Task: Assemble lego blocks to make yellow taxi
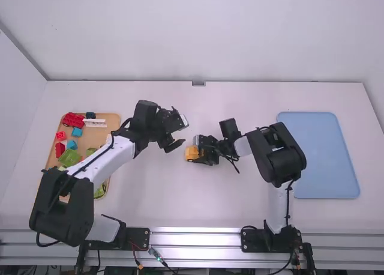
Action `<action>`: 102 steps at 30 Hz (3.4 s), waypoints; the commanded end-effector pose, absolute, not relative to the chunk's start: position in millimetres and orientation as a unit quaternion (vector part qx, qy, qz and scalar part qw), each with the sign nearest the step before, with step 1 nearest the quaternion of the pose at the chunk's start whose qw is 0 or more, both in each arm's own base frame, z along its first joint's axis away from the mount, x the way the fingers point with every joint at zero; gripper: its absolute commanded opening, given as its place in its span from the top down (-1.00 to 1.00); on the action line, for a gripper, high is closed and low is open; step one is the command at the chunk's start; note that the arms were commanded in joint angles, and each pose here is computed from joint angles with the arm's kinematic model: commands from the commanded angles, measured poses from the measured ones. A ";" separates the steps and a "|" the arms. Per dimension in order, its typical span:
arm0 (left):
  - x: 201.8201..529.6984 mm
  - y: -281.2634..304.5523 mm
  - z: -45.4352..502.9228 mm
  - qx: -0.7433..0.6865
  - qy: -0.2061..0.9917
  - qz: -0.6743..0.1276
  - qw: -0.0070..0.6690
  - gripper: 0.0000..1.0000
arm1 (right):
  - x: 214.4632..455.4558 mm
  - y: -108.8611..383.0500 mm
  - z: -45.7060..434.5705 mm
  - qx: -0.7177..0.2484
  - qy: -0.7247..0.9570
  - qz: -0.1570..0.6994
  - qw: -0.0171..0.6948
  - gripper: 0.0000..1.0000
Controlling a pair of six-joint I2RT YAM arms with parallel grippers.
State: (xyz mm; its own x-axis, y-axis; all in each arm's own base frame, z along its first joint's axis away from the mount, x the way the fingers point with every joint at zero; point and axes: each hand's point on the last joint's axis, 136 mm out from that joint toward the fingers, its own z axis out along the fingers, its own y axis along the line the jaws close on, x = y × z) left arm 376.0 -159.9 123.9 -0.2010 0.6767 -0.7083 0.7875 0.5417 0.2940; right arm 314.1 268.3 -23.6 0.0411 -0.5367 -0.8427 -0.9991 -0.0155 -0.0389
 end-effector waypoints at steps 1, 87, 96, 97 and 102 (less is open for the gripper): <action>389.2 -125.6 123.5 0.351 0.833 -0.015 0.427 -0.98 | 316.9 270.0 -23.0 -0.629 0.607 0.336 0.350 -0.06; 427.9 -118.9 272.9 0.221 0.846 -0.024 0.485 -0.98 | 378.8 65.3 293.6 -0.242 0.826 -0.024 0.509 -0.98; 425.4 -63.8 293.9 0.116 0.837 -0.006 0.535 -0.77 | 368.2 15.6 308.5 -0.143 0.817 -0.067 0.554 -0.76; 425.1 -62.2 294.5 0.113 0.837 -0.006 0.536 -0.76 | 367.7 14.2 308.9 -0.139 0.817 -0.067 0.556 -0.76; 416.5 -28.7 306.2 0.047 0.822 -0.006 0.568 -0.61 | 356.2 2.8 316.8 -0.091 0.800 -0.057 0.591 -0.59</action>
